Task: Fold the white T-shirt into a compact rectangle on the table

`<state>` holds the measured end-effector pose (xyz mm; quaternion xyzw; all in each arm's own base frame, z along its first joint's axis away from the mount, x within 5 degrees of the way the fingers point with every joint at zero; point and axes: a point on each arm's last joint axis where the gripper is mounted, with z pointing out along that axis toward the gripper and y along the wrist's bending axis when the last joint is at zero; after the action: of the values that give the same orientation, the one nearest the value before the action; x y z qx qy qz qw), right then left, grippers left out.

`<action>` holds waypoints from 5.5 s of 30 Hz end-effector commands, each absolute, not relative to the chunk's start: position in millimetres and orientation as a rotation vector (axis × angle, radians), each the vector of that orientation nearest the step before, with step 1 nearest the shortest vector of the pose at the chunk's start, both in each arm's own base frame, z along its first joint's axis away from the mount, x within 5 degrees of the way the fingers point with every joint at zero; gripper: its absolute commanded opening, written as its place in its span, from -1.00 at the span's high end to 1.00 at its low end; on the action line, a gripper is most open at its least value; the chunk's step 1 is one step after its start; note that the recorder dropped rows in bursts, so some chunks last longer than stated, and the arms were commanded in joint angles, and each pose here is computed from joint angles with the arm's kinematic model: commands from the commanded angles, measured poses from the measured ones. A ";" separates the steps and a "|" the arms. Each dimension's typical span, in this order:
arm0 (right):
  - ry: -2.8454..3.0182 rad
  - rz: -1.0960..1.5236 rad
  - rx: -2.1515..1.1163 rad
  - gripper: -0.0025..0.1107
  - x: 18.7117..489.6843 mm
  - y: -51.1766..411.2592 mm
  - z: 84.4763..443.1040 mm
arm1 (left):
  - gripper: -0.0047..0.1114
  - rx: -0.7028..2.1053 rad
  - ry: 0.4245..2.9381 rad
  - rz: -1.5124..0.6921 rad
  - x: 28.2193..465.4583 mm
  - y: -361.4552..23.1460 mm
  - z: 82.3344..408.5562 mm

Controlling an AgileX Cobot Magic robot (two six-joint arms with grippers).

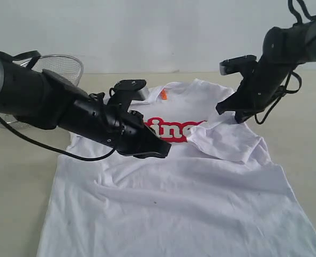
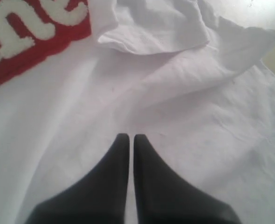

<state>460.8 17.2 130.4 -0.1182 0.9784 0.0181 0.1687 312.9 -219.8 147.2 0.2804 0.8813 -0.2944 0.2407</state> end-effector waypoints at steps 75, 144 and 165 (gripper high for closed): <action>2.618 -0.115 -0.591 0.15 531.8 20.6 166.8 | 0.84 0.937 2.242 -0.682 362.3 -287.7 103.1; 2.510 -0.839 -0.235 0.94 533.3 -57.5 195.9 | 0.84 1.040 2.442 -0.878 339.3 -289.0 84.2; 3.015 -0.100 -0.436 0.96 438.5 34.7 209.6 | 0.84 0.785 2.429 -0.556 395.4 -177.0 152.9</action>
<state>455.7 27.1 216.7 -0.1396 0.9865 -0.0359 0.0777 393.2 -195.1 151.0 0.3029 0.8900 -0.2150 0.2645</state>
